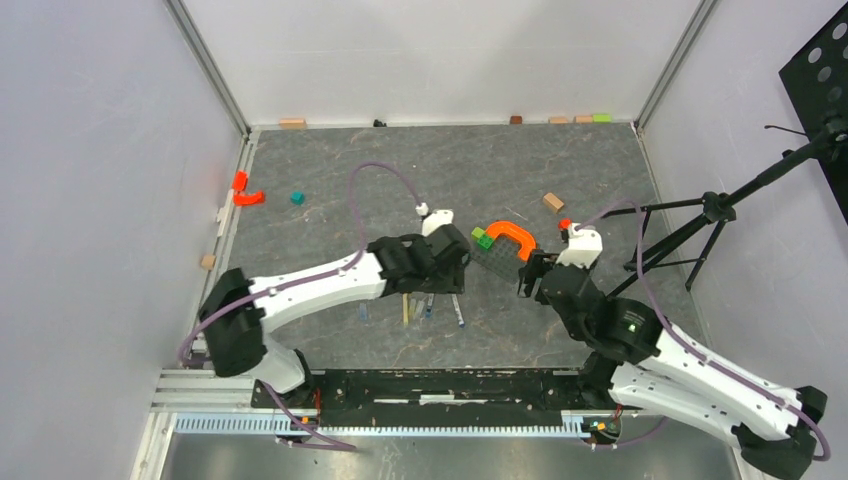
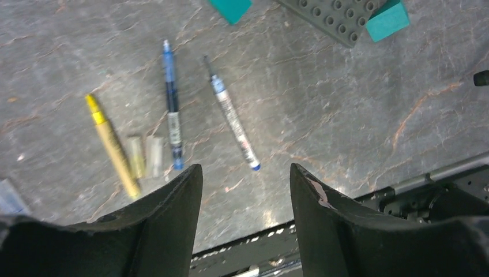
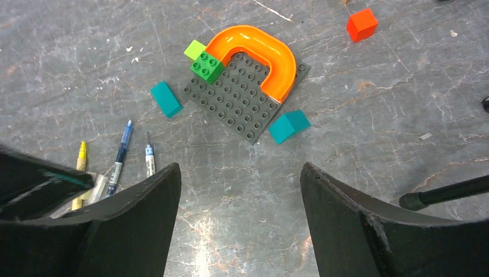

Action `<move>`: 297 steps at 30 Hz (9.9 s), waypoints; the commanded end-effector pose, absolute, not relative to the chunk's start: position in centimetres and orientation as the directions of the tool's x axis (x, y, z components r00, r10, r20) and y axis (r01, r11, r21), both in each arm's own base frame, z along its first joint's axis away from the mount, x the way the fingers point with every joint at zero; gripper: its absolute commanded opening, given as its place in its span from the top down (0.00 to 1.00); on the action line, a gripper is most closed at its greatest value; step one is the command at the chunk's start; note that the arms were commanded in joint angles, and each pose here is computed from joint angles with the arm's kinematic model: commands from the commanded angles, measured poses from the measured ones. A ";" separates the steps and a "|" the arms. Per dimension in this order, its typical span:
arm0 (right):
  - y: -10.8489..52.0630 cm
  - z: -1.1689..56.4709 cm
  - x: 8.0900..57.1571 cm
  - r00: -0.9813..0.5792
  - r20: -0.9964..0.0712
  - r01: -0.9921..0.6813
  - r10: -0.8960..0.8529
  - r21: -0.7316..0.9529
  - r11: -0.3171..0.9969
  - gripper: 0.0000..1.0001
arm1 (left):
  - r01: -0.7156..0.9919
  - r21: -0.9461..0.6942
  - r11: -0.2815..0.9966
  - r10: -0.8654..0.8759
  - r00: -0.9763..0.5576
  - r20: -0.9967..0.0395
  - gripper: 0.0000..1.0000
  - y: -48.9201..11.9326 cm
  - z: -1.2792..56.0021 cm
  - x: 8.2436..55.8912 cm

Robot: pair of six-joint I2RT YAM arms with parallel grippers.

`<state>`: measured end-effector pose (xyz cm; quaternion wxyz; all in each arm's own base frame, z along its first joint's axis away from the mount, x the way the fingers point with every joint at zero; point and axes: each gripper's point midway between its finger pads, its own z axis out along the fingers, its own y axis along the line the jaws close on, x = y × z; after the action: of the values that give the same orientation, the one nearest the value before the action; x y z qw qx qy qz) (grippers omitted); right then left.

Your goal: Insert the pens into the pen caps

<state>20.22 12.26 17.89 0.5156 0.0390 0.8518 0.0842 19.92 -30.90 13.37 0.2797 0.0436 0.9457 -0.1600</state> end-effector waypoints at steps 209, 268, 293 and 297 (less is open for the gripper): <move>30.9 29.1 9.6 -0.275 -0.954 -0.956 0.119 0.284 0.072 0.64 | 0.758 -0.625 0.188 -0.389 -0.527 -0.756 0.98 -31.4 31.5 11.5; 24.5 19.6 17.5 -0.410 -0.912 -0.658 -0.001 0.295 0.693 1.00 | -0.058 -0.090 0.994 -0.103 -0.757 -0.646 0.17 -13.2 10.5 15.9; 23.8 17.6 16.3 -0.442 -0.897 -0.662 0.008 0.331 0.673 1.00 | -0.077 -0.048 0.996 -0.090 -0.890 -0.447 0.61 -13.3 1.0 19.0; 23.9 17.5 16.3 -0.442 -0.897 -0.663 0.002 0.328 0.673 1.00 | -0.077 -0.031 0.997 -0.083 -0.920 -0.382 0.62 -13.2 -0.2 18.1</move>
<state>16.14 23.46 16.81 0.4754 -0.2166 0.7855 0.3319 18.95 -12.76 1.31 0.2304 -0.0615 0.9712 0.0004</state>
